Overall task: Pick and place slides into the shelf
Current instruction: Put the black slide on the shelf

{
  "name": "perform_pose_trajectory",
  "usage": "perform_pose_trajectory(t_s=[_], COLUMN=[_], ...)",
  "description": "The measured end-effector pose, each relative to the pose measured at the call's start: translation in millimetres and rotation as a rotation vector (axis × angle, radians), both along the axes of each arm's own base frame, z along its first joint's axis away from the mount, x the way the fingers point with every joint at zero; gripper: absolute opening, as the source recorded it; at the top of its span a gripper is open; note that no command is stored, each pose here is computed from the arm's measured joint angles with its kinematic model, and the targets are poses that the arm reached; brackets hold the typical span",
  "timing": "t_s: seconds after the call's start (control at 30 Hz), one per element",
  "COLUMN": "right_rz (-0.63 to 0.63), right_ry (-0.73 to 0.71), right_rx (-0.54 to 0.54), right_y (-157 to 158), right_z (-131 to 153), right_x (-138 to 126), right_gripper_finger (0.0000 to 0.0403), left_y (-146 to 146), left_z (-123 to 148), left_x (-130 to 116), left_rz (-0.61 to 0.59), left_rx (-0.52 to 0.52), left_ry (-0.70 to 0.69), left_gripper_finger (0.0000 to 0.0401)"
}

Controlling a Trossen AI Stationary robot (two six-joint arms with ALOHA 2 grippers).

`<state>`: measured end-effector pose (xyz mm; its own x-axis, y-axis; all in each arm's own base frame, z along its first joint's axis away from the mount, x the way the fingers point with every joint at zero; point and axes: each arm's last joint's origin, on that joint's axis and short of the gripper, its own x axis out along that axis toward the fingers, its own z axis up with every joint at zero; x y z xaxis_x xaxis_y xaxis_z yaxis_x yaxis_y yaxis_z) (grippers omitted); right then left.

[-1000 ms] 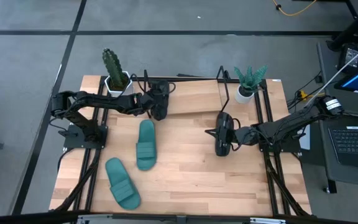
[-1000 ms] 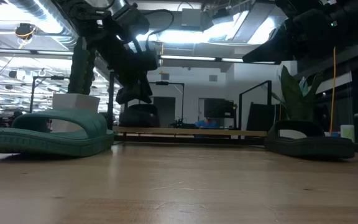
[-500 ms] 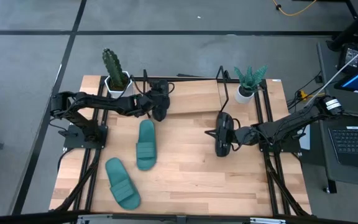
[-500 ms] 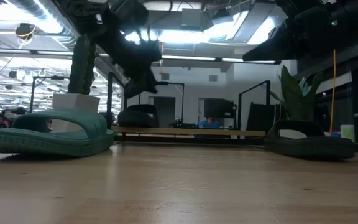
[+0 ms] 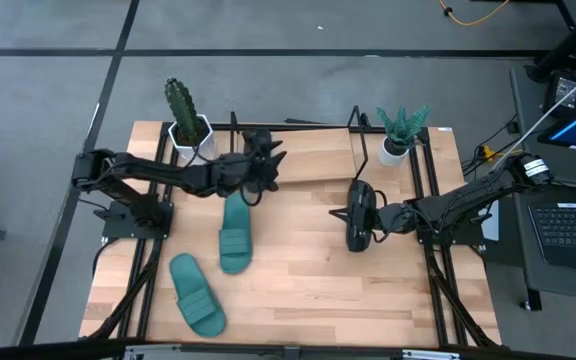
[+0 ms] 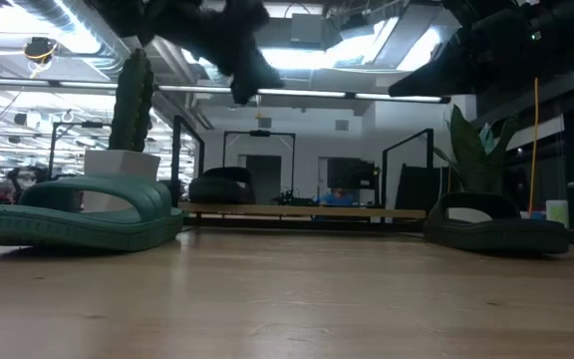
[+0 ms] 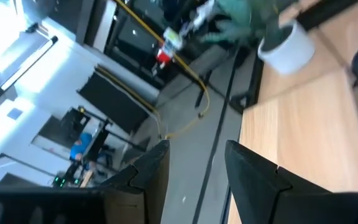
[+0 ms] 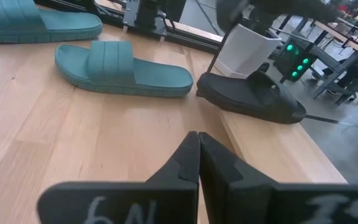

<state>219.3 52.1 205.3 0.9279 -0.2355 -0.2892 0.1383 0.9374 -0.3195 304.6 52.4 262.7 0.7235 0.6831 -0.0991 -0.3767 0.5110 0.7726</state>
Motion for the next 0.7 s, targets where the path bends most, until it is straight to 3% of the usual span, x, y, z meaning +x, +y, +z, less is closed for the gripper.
perform_pose_trajectory(t_s=[0.43,0.57,0.7], right_rz=[0.035,0.037,0.04], right_ry=[-0.079,-0.094,-0.061], right_rx=[-0.111,-0.119,-0.128], right_y=[1.2,2.5,3.7], right_z=[13.4,24.4,34.4], right_x=[4.1,8.3,12.3], right_gripper_finger=[0.0005,0.0005,0.0005], left_y=[-64.5,-79.8,-94.3], left_z=[47.1,49.9,41.7], left_x=[-27.8,-32.7,-35.4], left_rz=[-0.184,-0.237,-0.281], left_rx=[-0.099,-0.12,-0.217], left_ry=[-0.252,-0.257,-0.222], left_gripper_finger=[0.0147,0.0147,0.0147])
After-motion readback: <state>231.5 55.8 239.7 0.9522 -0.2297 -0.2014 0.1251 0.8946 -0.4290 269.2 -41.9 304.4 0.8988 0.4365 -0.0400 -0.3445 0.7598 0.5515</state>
